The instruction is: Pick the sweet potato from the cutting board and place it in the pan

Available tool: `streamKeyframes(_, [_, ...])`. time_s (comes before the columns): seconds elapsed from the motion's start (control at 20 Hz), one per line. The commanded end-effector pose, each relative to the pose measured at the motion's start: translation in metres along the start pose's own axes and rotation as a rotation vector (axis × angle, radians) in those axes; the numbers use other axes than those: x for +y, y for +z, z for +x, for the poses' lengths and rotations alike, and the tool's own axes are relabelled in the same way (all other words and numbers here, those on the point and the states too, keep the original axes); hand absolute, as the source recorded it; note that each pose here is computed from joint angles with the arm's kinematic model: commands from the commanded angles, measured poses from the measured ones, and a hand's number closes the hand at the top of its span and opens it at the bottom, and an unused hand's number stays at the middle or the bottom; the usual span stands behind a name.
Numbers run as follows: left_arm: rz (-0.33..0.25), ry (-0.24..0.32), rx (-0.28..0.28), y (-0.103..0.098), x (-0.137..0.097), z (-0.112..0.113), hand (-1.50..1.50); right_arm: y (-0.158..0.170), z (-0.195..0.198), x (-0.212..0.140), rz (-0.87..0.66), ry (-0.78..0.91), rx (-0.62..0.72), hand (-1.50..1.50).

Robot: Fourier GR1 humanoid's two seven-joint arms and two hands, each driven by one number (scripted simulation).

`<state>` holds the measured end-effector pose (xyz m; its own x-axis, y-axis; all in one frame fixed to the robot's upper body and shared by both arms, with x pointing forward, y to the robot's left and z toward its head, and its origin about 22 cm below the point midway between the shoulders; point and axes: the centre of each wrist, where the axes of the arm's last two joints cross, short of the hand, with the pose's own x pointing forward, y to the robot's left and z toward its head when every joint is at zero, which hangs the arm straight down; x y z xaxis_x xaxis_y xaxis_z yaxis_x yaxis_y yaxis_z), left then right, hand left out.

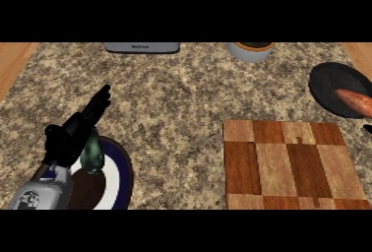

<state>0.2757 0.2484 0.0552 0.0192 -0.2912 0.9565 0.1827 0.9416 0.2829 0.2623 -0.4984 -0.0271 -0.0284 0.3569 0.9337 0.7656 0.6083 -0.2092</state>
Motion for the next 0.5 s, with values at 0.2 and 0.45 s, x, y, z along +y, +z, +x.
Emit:
streamKeyframes(0.2, [0.005, 0.007, -0.001, 0.002, -0.003, 0.017, 0.00, 0.032, -0.024, -0.003, 0.022, -0.036, -0.025, -1.50])
streamKeyframes(0.45, [0.011, 0.014, 0.023, 0.006, 0.008, 0.006, 0.00, 0.069, -0.044, 0.015, 0.002, -0.020, -0.031, -1.50])
